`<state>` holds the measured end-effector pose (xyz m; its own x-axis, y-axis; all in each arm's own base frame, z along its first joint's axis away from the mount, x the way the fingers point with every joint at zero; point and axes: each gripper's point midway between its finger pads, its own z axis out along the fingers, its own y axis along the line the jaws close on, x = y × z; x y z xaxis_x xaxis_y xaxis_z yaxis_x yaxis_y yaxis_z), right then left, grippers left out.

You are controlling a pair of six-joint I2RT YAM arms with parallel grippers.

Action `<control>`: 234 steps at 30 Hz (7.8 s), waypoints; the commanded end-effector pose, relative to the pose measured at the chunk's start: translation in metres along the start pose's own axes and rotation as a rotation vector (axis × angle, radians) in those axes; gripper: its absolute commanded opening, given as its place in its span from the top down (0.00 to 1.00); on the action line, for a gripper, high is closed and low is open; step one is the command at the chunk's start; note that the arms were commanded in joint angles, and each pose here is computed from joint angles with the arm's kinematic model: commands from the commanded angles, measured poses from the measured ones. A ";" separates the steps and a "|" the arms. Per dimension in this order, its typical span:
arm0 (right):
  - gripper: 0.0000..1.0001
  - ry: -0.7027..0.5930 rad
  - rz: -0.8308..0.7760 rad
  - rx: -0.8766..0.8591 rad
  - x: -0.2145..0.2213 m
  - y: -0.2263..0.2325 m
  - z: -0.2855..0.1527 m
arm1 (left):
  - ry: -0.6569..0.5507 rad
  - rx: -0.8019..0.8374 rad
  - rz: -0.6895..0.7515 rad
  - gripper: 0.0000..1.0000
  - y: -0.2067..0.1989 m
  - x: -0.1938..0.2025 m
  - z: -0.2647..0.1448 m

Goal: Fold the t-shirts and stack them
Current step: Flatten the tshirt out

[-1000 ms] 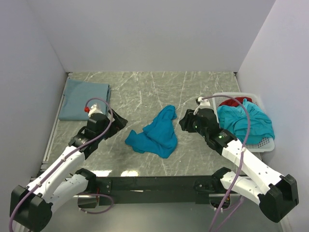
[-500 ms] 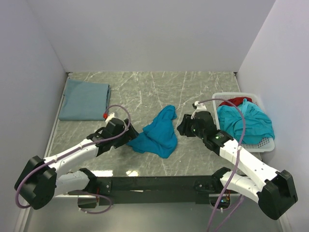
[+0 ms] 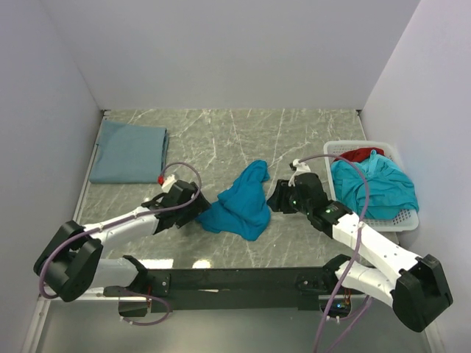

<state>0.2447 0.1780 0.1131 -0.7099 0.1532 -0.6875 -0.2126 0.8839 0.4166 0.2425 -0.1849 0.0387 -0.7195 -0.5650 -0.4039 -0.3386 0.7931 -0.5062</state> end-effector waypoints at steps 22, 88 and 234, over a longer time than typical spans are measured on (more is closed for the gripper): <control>0.58 0.137 0.112 0.069 0.043 -0.005 0.056 | -0.083 -0.027 -0.043 0.99 0.006 -0.014 -0.005; 1.00 -0.936 -0.222 -0.190 -0.413 0.134 -0.244 | -1.071 0.577 0.159 0.87 -0.254 -0.393 -0.340; 0.06 0.305 0.284 0.378 -0.034 -0.120 0.129 | -0.014 0.090 0.017 0.01 -0.009 -0.059 0.031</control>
<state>0.3655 0.1332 0.0251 -0.8643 0.3262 -0.3828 0.2293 0.9330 0.2774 0.2863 -0.1580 0.0416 -0.6981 -0.5846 -0.4134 -0.3210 0.7717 -0.5490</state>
